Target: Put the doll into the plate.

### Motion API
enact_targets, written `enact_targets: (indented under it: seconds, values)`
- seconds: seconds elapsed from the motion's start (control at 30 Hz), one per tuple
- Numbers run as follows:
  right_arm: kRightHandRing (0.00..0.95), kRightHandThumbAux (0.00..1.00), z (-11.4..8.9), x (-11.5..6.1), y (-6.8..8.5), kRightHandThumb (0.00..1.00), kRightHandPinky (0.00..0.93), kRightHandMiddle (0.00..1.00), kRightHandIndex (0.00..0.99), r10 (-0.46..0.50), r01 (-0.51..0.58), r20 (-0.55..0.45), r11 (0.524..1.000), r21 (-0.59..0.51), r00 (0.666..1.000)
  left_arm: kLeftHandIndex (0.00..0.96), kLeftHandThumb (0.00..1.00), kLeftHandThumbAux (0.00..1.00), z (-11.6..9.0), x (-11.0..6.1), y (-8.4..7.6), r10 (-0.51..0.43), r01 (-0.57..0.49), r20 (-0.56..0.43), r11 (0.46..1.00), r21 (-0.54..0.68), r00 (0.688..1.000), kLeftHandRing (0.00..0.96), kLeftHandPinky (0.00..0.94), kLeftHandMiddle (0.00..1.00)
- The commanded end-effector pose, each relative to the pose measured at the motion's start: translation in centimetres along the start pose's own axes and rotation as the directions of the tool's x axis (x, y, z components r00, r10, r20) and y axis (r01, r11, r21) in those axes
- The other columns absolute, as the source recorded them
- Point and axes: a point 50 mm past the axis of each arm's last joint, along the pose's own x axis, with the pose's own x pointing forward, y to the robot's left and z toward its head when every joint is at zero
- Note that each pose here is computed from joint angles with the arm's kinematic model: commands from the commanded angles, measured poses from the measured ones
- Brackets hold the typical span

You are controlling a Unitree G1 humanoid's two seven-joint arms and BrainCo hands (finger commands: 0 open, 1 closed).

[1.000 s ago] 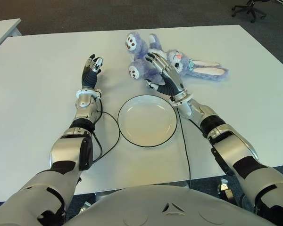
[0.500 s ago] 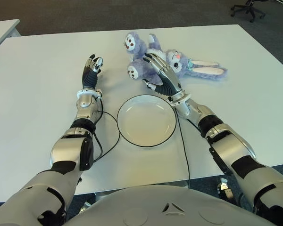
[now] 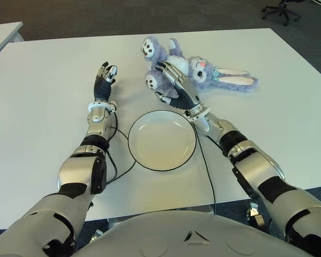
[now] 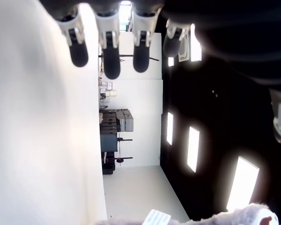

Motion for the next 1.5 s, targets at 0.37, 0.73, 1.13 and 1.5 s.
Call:
enact_targets:
  seconds: [0.37, 0.73, 1.13, 1.5]
  values:
    - [0.000, 0.233, 1.6, -12.0, 10.1, 0.394, 0.000, 0.000, 0.000, 0.419, -0.380, -0.266, 0.906, 0.188, 0.868, 0.000, 0.000, 0.385, -4.6, -2.8, 0.1, 0.044, -0.041, -0.198, 0.999, 0.019, 0.979, 0.159, 0.117, 0.143]
    - [0.000, 0.212, 1.3, -11.7, 10.0, 0.403, 0.000, 0.000, 0.000, 0.445, -0.413, -0.263, 0.895, 0.170, 0.856, 0.000, 0.000, 0.392, -4.6, -2.8, 0.0, 0.048, -0.045, -0.197, 0.999, 0.020, 0.979, 0.156, 0.114, 0.143]
    - [0.000, 0.233, 1.3, -11.4, 10.0, 0.394, 0.000, 0.000, 0.000, 0.438, -0.411, -0.258, 0.898, 0.154, 0.861, 0.000, 0.000, 0.385, -4.7, -2.8, 0.2, 0.045, -0.043, -0.199, 0.999, 0.013, 0.979, 0.162, 0.150, 0.138]
    - [0.000, 0.289, 1.3, -11.3, 9.8, 0.418, 0.000, 0.000, 0.000, 0.403, -0.371, -0.271, 0.914, 0.163, 0.874, 0.000, 0.000, 0.393, -4.7, -2.9, 0.3, 0.043, -0.042, -0.194, 0.999, 0.009, 0.980, 0.152, 0.124, 0.136]
